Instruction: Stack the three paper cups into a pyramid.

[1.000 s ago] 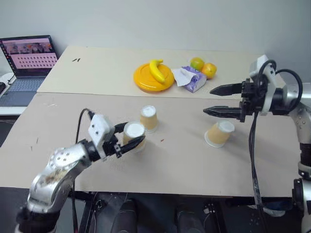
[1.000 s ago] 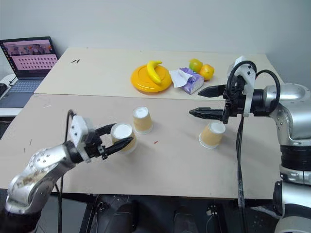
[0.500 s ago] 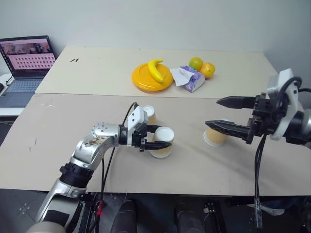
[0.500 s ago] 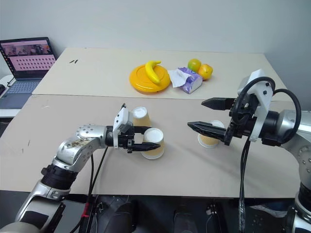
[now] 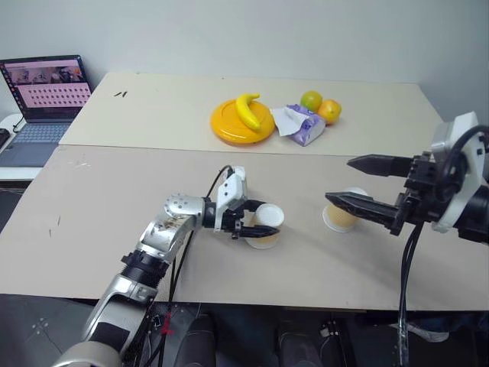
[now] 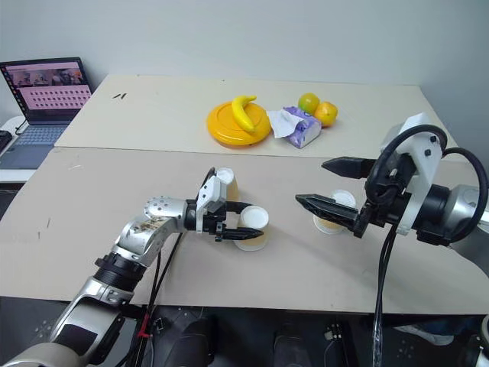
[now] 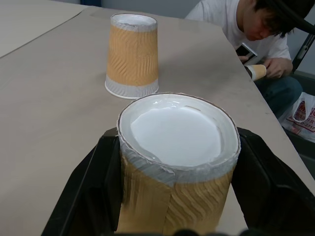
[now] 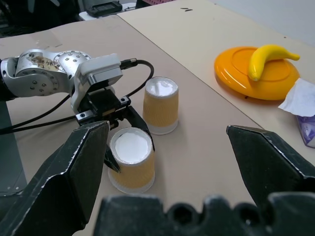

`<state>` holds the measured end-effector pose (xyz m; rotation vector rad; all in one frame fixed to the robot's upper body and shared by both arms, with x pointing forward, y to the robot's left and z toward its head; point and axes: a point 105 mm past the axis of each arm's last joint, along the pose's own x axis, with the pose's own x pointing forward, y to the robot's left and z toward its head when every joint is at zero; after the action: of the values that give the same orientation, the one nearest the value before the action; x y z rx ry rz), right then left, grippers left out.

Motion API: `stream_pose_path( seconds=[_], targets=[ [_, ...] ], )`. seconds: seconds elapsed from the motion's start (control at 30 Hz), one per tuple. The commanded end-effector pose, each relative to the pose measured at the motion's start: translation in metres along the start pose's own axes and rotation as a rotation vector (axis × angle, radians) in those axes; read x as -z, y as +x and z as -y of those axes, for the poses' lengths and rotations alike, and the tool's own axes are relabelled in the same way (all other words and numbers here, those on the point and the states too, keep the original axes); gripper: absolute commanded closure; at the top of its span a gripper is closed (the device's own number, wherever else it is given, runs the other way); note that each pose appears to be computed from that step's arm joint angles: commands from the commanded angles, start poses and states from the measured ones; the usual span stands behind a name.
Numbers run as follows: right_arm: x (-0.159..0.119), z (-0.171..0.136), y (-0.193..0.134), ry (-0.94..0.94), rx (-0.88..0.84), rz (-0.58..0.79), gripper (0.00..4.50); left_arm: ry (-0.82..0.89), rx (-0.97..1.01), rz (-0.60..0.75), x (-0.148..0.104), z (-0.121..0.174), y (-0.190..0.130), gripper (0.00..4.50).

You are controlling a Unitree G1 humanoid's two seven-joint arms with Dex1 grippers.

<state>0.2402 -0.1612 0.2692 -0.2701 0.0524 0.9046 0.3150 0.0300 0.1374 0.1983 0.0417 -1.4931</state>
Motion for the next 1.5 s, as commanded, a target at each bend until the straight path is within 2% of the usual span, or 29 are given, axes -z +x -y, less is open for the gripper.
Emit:
stream_pose_path(
  seconds=[0.03,0.1,0.33,0.63,0.8,0.97,1.07,1.23,1.33,1.5],
  targets=[
    [-0.011,0.002,-0.005,-0.046,0.019,0.027,0.00,0.025,0.005,0.028,-0.009,-0.001,0.002,0.69],
    [-0.011,0.003,-0.005,-0.048,0.025,0.027,0.00,0.018,0.009,0.039,-0.011,0.000,0.003,0.08],
    [-0.009,0.005,-0.005,-0.049,0.027,0.027,0.00,0.017,0.000,0.055,-0.016,0.002,0.003,0.08],
    [-0.006,0.011,-0.002,-0.045,0.013,0.028,0.00,0.014,-0.001,0.135,-0.058,0.007,-0.008,0.08],
    [-0.001,0.016,-0.005,-0.042,0.003,-0.003,0.00,0.040,-0.142,0.172,-0.084,-0.007,-0.035,0.08],
    [0.016,0.026,-0.018,-0.040,-0.020,-0.088,0.00,0.043,-0.342,0.169,-0.093,-0.017,-0.073,0.08],
    [0.024,0.029,-0.023,-0.040,-0.068,-0.120,0.00,0.012,-0.469,0.174,-0.088,-0.018,-0.093,0.08],
    [0.033,0.034,-0.026,-0.048,-0.153,-0.158,0.00,-0.028,-0.589,0.119,-0.061,-0.004,-0.116,0.08],
    [0.035,0.042,-0.018,-0.064,-0.188,-0.165,0.00,-0.056,-0.705,0.078,-0.030,0.003,-0.132,0.08],
    [0.029,0.049,-0.013,-0.088,-0.206,-0.166,0.00,-0.078,-0.814,0.092,-0.002,0.003,-0.130,0.08]
  ],
)
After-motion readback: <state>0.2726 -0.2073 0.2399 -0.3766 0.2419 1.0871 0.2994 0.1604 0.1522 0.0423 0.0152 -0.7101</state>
